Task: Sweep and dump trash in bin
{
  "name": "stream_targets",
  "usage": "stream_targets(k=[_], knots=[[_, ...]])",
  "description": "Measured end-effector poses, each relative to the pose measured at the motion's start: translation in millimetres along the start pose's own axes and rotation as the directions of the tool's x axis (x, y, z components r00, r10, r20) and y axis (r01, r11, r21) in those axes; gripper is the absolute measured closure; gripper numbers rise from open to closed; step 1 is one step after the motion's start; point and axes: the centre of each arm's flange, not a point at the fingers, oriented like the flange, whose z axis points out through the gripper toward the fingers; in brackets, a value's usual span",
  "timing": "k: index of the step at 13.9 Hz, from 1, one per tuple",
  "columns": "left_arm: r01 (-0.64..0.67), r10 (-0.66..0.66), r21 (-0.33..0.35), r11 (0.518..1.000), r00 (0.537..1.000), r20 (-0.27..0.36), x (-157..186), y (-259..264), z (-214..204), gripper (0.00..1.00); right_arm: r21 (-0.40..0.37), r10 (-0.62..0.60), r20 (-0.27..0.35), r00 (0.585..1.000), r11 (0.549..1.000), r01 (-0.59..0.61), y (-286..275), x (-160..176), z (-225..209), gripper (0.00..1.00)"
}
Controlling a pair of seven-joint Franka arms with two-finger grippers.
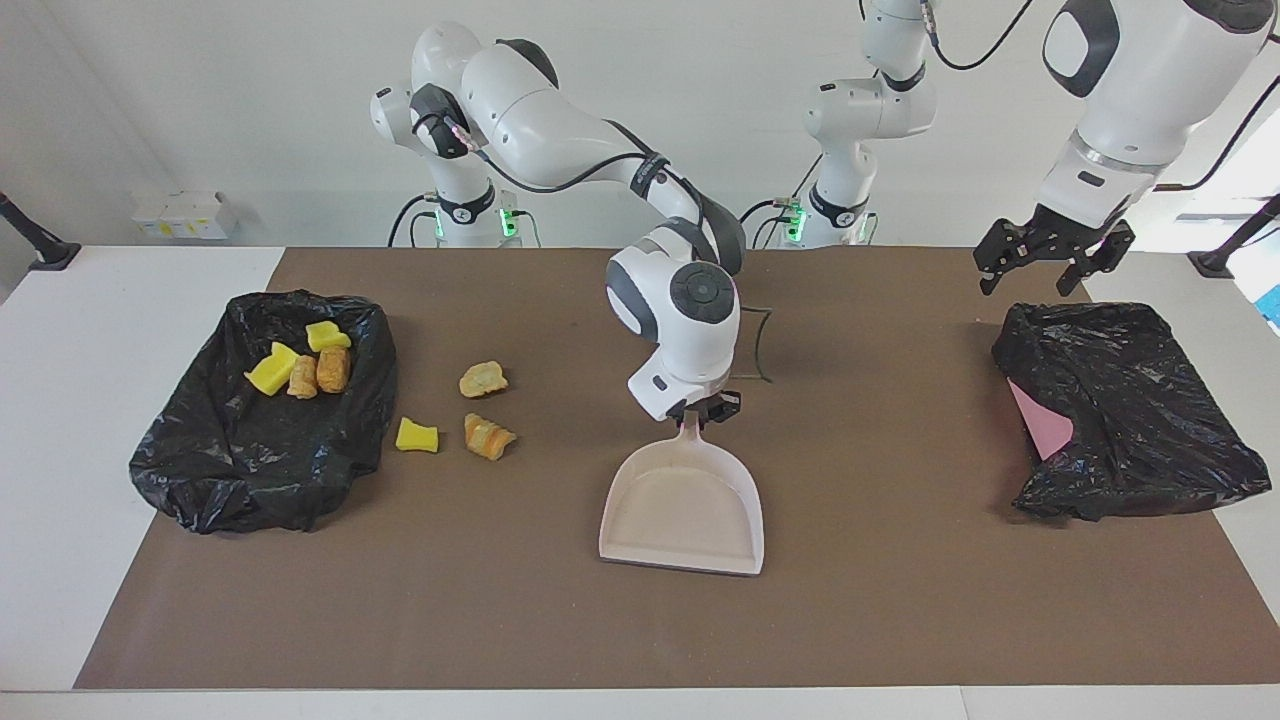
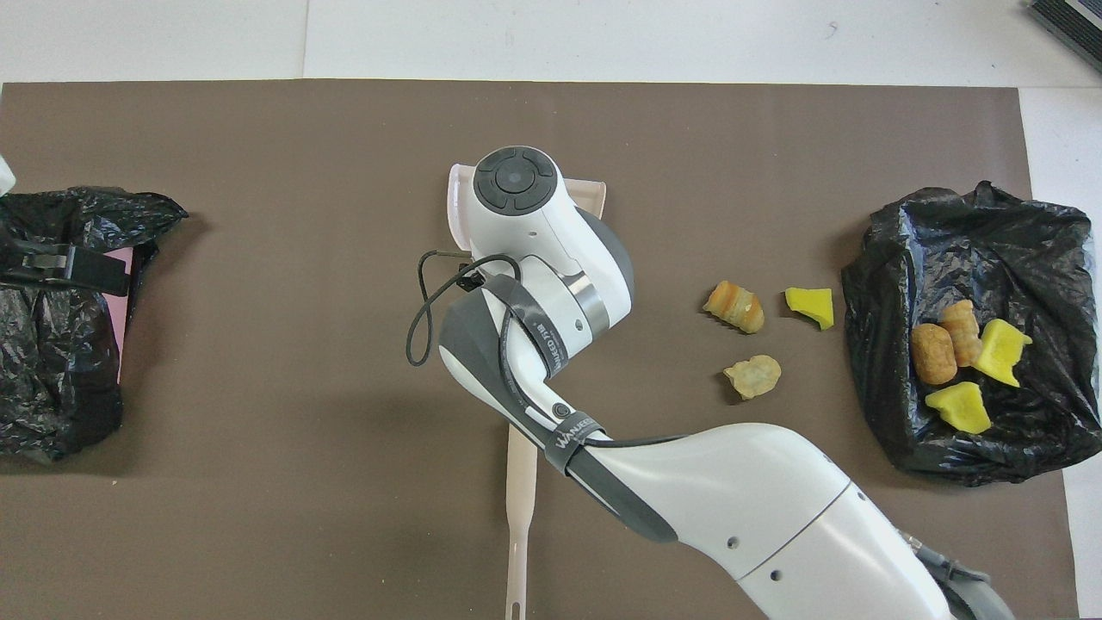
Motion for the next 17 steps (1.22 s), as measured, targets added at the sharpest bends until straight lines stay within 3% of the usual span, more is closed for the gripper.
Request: stream_targets(k=[3, 5, 6, 10, 11, 13, 17], knots=[[-0.003, 0.003, -0.011, 1.000, 1.000, 0.000, 0, 3, 0, 0.00, 0.006, 0.004, 0.010, 1.000, 1.000, -0.004, 0, -1, 1, 0.68], [-0.004, 0.004, -0.033, 0.999, 1.000, -0.002, 1, 7, 0, 0.00, 0.005, 0.005, 0.010, 1.000, 1.000, -0.006, 1, 0, 2, 0.56], [-0.005, 0.005, -0.039, 0.999, 1.000, -0.002, 1, 8, 1, 0.00, 0.006, 0.005, 0.009, 1.000, 1.000, -0.005, 1, 0, 1, 0.56], [-0.007, 0.007, -0.043, 0.999, 1.000, 0.009, 7, 9, 11, 0.00, 0.025, 0.000, -0.020, 1.000, 1.000, 0.001, 2, -8, -30, 0.16], [-0.011, 0.011, -0.045, 0.999, 1.000, 0.013, 12, 10, 18, 0.00, 0.021, -0.005, -0.023, 1.000, 1.000, 0.006, 4, -16, -42, 0.09], [-0.033, 0.034, -0.051, 0.998, 0.999, 0.022, 24, 23, 36, 0.00, -0.008, -0.023, -0.015, 1.000, 1.000, 0.023, 13, -45, -59, 0.03], [-0.104, 0.105, -0.067, 0.992, 0.994, 0.013, 52, 67, 77, 0.00, -0.044, -0.070, 0.048, 0.996, 0.996, 0.072, 26, -130, -72, 0.03]])
